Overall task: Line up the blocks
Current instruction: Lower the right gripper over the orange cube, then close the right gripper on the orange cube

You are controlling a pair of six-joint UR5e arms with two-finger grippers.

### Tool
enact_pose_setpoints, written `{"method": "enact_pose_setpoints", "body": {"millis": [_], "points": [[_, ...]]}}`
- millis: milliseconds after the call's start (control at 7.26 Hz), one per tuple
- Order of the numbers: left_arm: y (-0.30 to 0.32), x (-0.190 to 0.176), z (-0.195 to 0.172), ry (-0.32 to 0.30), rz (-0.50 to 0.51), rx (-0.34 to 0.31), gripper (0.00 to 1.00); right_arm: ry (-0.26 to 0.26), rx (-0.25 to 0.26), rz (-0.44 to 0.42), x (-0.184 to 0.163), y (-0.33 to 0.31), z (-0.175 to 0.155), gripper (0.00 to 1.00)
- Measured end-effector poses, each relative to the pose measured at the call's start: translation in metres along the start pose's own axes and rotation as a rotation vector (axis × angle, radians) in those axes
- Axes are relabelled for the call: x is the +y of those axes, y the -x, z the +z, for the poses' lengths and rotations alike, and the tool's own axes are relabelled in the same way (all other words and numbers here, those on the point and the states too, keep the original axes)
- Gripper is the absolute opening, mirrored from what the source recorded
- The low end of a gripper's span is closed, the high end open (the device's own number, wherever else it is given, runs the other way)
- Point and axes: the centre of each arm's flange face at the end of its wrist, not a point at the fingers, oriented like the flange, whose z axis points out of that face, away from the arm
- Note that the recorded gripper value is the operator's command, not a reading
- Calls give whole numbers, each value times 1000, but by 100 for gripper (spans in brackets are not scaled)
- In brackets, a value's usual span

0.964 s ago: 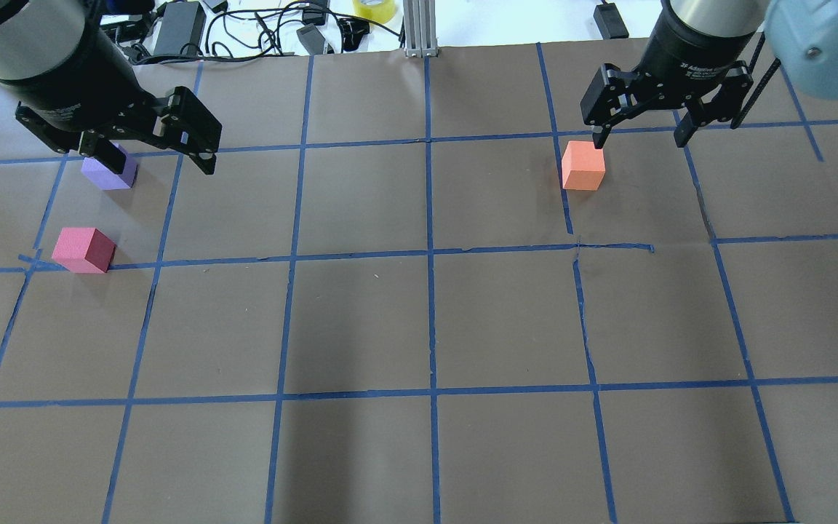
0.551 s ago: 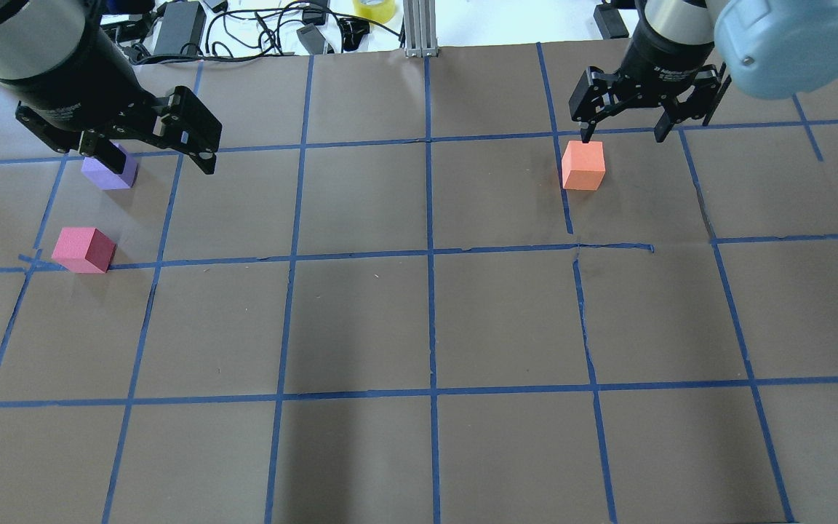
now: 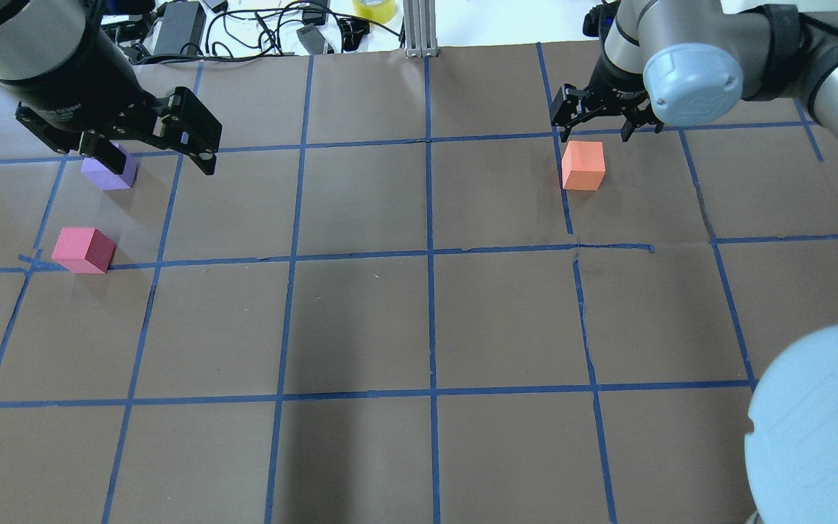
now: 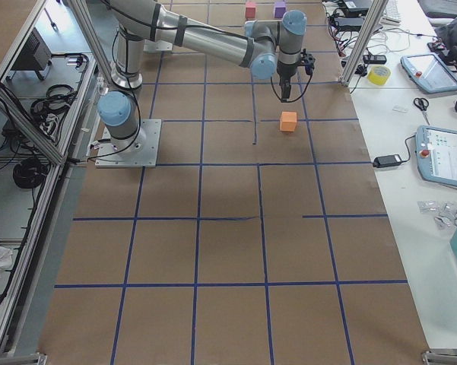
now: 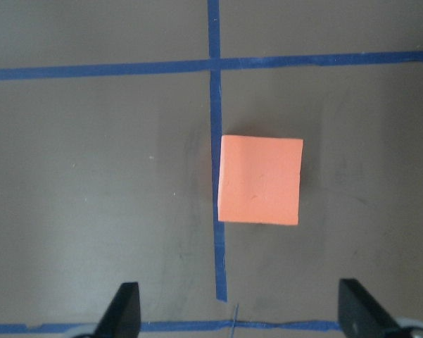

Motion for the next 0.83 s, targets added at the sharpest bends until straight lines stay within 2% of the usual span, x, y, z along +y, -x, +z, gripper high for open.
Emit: {"method": "enact_pose_setpoints", "body": {"millis": [413, 826], "points": [[0, 0, 1, 1, 0, 0, 100, 36, 3, 73, -17, -13, 63, 100], [-1, 0, 0, 1, 1, 0, 100, 32, 3, 88, -26, -15, 88, 100]]}}
